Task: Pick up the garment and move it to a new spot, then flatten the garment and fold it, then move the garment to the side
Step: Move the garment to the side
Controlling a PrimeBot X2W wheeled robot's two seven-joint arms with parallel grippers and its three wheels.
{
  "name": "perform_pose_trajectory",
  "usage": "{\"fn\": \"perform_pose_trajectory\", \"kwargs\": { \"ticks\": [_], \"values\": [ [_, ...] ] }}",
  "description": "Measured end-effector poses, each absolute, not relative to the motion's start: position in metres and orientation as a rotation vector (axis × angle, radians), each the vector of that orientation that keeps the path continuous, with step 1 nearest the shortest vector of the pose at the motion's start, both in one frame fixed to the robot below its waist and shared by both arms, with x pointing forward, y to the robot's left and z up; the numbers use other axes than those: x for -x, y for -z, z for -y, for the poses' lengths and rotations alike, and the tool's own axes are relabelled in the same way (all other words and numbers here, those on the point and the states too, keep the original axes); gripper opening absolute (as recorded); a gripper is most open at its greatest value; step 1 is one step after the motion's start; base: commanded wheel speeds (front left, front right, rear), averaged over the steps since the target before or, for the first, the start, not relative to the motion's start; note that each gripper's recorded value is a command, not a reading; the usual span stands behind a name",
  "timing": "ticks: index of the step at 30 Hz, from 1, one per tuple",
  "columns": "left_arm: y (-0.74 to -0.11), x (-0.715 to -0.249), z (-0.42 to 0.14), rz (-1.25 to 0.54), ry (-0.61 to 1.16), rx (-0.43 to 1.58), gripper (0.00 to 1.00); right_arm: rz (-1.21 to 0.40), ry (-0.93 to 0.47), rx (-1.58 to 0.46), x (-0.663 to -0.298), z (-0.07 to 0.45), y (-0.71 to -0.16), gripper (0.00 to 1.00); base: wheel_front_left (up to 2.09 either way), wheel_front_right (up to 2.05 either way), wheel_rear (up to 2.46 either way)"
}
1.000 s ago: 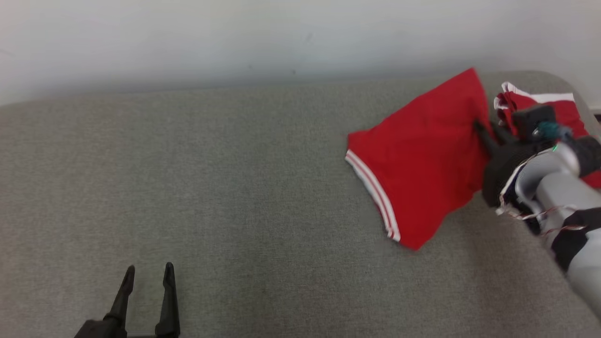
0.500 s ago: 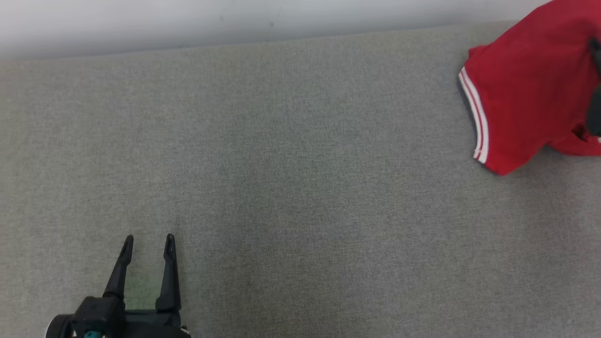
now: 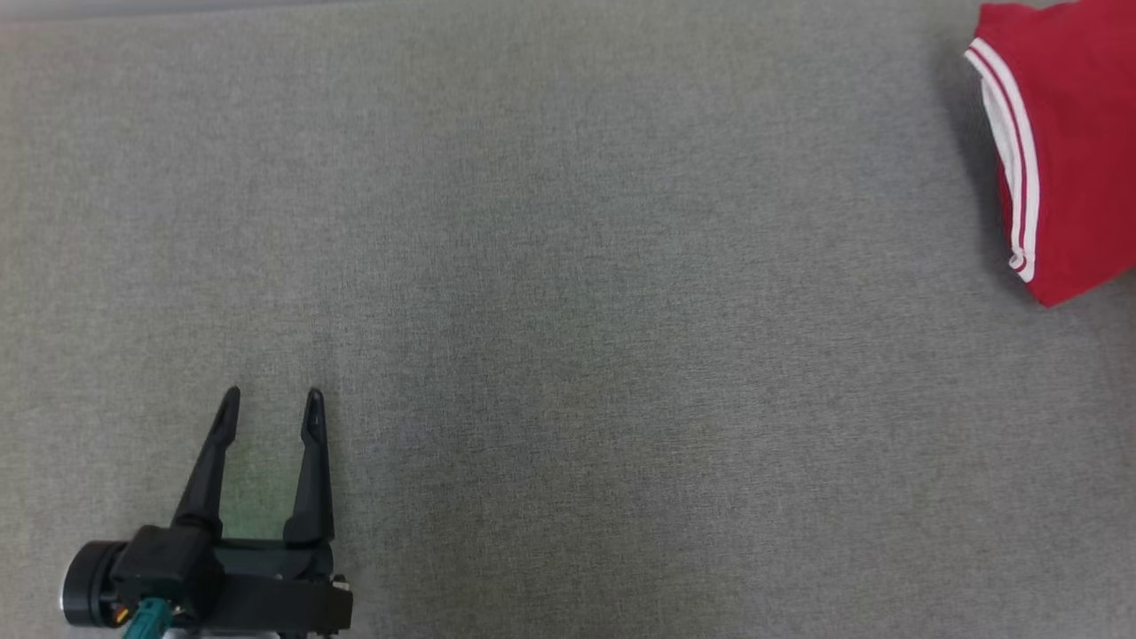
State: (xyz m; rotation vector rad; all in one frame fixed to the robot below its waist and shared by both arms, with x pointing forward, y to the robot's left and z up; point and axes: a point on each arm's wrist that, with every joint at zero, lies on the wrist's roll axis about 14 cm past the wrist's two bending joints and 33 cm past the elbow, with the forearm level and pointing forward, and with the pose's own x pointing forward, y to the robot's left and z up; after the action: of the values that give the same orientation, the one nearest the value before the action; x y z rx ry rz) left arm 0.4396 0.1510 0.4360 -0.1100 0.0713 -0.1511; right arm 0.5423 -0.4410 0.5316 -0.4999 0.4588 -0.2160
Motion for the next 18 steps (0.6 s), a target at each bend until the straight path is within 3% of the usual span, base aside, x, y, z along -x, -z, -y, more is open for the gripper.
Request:
{"fn": "perform_pose_trajectory", "kwargs": {
  "ticks": [7, 8, 9, 18],
  "values": [
    [-0.429, -0.445, -0.158, -0.08, 0.142, 0.097, 1.0, -0.526, 0.254, 0.51, -0.539, 0.452, -0.498, 0.01, 0.0, 0.0, 0.0],
    [-0.43, -0.446, -0.159, -0.079, 0.139, 0.096, 1.0, -0.515, 0.256, 0.511, -0.54, 0.453, -0.498, 0.87, 0.0, 0.0, 0.0],
    [-0.43, -0.447, -0.159, -0.076, 0.138, 0.095, 1.0, -0.508, 0.255, 0.514, -0.542, 0.452, -0.497, 1.0, 0.0, 0.0, 0.0],
    [-0.435, -0.445, -0.167, -0.067, 0.111, 0.102, 1.0, -0.313, 0.23, 0.513, -0.559, 0.436, -0.538, 1.0, 0.0, 0.0, 0.0]
  ]
}}
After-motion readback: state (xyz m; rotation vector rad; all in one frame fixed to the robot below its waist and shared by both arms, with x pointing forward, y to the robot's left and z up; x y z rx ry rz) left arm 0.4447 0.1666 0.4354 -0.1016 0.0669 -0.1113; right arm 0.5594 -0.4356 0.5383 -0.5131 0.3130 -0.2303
